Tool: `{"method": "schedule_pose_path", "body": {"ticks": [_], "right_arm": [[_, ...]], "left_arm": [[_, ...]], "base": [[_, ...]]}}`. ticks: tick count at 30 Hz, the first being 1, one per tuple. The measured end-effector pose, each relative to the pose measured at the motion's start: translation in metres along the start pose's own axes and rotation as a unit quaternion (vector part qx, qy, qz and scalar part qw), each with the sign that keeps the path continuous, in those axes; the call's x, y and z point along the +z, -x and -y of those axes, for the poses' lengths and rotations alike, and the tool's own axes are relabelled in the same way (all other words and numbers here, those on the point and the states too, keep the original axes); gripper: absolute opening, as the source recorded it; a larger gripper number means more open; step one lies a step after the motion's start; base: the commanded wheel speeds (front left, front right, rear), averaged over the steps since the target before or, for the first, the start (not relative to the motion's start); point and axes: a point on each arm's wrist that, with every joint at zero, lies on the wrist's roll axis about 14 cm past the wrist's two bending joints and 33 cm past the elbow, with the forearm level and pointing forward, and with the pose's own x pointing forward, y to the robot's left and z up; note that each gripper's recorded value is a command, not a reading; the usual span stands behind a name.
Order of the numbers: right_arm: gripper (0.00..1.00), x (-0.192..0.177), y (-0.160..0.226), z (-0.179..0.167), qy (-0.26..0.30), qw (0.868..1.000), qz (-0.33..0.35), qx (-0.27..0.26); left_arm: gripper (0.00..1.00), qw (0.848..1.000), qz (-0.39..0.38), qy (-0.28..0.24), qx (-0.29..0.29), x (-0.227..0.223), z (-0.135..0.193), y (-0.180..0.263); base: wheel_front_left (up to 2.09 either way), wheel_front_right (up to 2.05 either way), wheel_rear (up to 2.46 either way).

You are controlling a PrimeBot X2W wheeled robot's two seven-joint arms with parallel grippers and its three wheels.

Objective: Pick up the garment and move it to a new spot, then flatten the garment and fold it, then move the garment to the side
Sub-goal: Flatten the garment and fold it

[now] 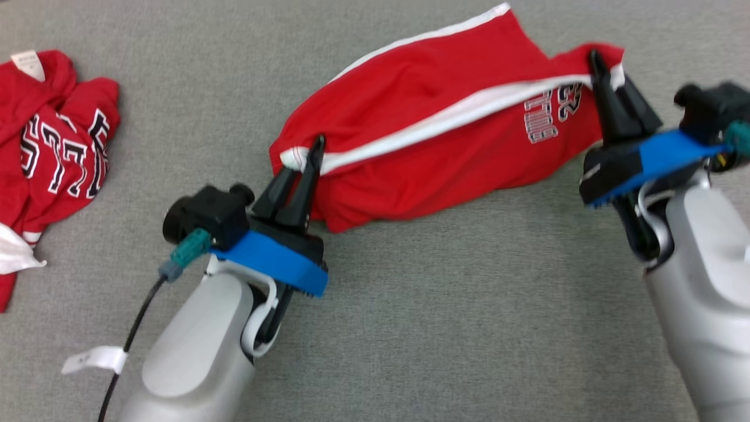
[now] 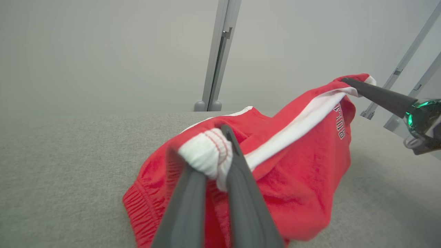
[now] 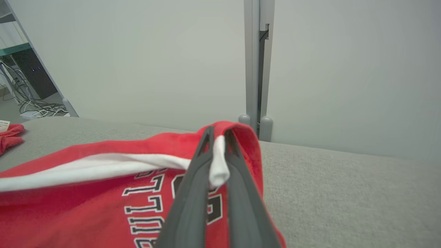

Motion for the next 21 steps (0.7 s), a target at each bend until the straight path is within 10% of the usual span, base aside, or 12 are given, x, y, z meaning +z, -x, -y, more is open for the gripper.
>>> {"method": "schedule_pose_path", "body": {"ticks": [14, 15, 16, 17, 18, 21], "right_arm": [[0.0, -0.038, -0.093, -0.016, -0.015, 0.997, -0.073, 0.019], [0.73, -0.042, -0.096, -0.019, -0.018, 0.997, -0.079, 0.021], [1.0, -0.046, -0.097, -0.021, -0.02, 0.996, -0.083, 0.022], [1.0, -0.05, -0.098, -0.022, -0.02, 0.996, -0.089, 0.022], [1.0, -0.052, -0.098, -0.022, -0.02, 0.995, -0.094, 0.022], [1.0, -0.052, -0.096, -0.021, -0.012, 0.995, -0.092, 0.023]], "left_arm": [[0.0, 0.999, -0.012, -0.005, 0.037, -0.005, -0.042, -0.028], [0.0, 0.999, -0.016, -0.004, 0.039, -0.008, -0.044, -0.028], [0.11, 0.999, -0.019, -0.004, 0.041, -0.011, -0.045, -0.028], [0.73, 0.999, -0.021, -0.004, 0.044, -0.012, -0.047, -0.028], [1.0, 0.999, -0.023, -0.004, 0.046, -0.013, -0.048, -0.028], [1.0, 0.999, -0.017, -0.004, 0.05, -0.009, -0.048, -0.029]], "base": [[0.0, 0.0, 0.0], [0.0, 0.0, 0.0], [0.0, 0.0, 0.0], [0.0, 0.0, 0.0], [0.0, 0.0, 0.0], [0.0, 0.0, 0.0]]}}
